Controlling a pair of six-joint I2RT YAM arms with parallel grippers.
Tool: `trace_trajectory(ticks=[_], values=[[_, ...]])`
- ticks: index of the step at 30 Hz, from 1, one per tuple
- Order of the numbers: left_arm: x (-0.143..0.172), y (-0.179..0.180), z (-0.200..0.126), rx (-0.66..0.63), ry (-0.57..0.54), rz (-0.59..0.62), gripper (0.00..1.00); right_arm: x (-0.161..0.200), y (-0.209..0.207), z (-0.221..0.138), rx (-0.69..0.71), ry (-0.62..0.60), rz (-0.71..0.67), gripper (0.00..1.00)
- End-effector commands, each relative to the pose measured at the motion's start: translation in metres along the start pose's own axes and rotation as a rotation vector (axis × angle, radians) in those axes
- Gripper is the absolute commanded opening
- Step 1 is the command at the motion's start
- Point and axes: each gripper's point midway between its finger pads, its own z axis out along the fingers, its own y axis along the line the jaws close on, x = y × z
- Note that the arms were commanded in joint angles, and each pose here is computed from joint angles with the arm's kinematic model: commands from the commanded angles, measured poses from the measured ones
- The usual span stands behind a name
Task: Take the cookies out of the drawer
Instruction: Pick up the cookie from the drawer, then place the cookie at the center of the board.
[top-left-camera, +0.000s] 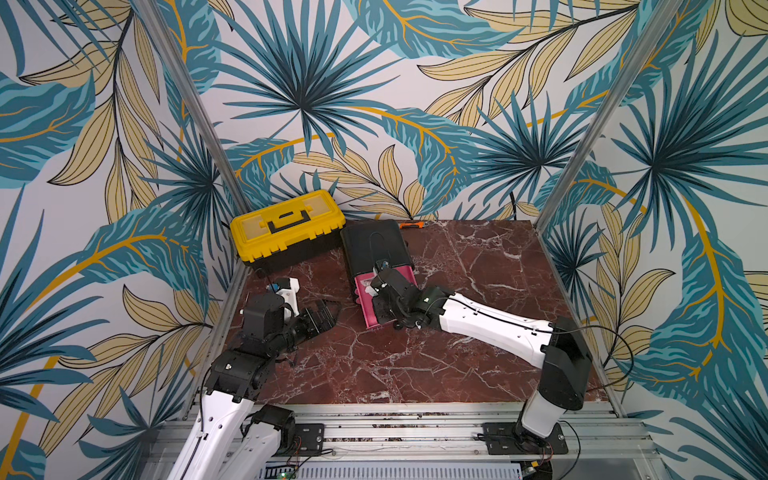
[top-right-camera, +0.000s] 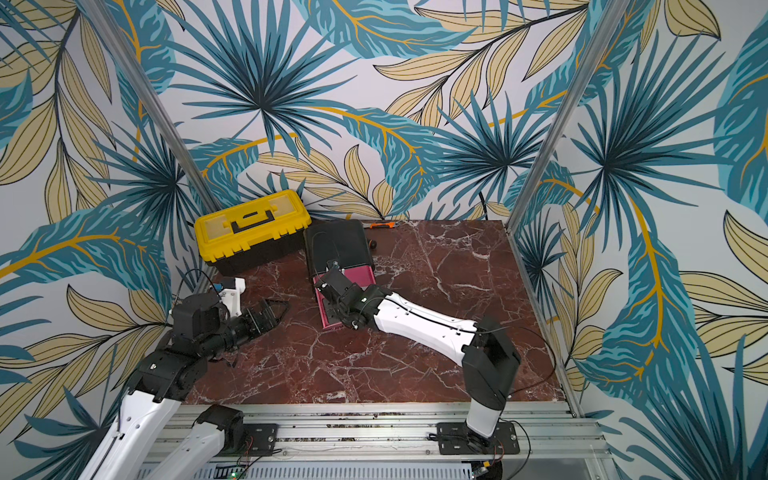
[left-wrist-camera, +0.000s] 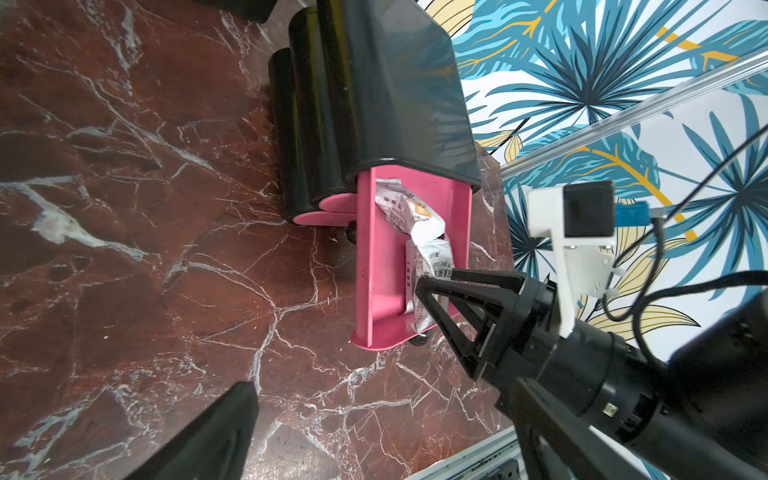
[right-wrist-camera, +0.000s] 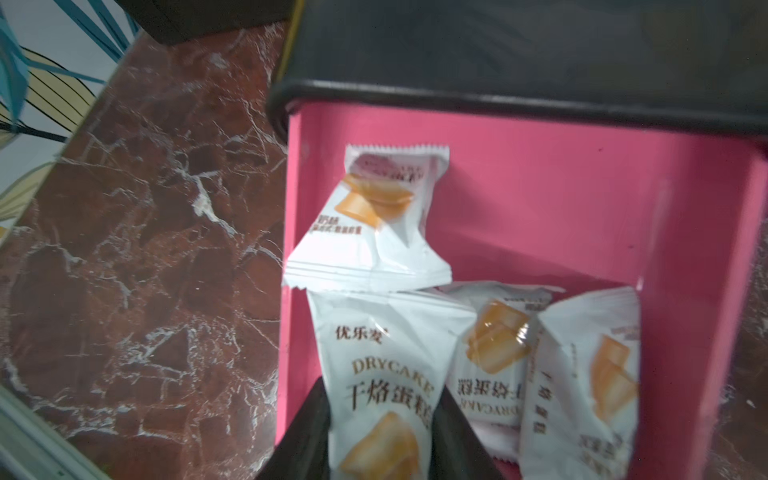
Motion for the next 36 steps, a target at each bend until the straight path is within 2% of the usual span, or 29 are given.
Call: trace_trajectory(ticks=[1,6,11,18,21,24,26,30,36], values=[[-0.011,-0.02,-0.002,0.026,-0.01,0.01,1.0,-0.013,-0.008,-0.027,0.012,-0.037,-0.004,0.37],[-0.01,-0.048,0.014,0.079,0.019,0.045,1.0,-0.02,-0.023,-0.048,0.028,-0.061,0.003,0.37],[0.0,-0.067,0.034,0.091,0.039,0.091,1.0,-0.017,-0.041,-0.054,0.062,-0.05,-0.014,0.37],[0.023,-0.099,0.067,0.173,0.075,0.113,1.0,-0.01,-0.125,-0.05,0.172,-0.018,0.111,0.38],[0.032,-0.113,0.079,0.186,0.085,0.138,1.0,0.004,-0.16,-0.037,0.207,0.034,0.153,0.38],[0.038,-0.13,0.09,0.254,0.077,0.15,1.0,0.023,-0.189,-0.015,0.216,0.094,0.211,0.38],[0.035,-0.128,0.095,0.246,0.057,0.148,1.0,0.035,-0.202,0.002,0.22,0.129,0.235,0.38],[0.02,-0.107,0.088,0.152,-0.037,0.178,1.0,0.057,-0.217,0.04,0.216,0.19,0.291,0.38],[-0.006,-0.068,0.064,0.042,-0.174,0.18,1.0,0.074,-0.211,0.084,0.162,0.228,0.352,0.38]])
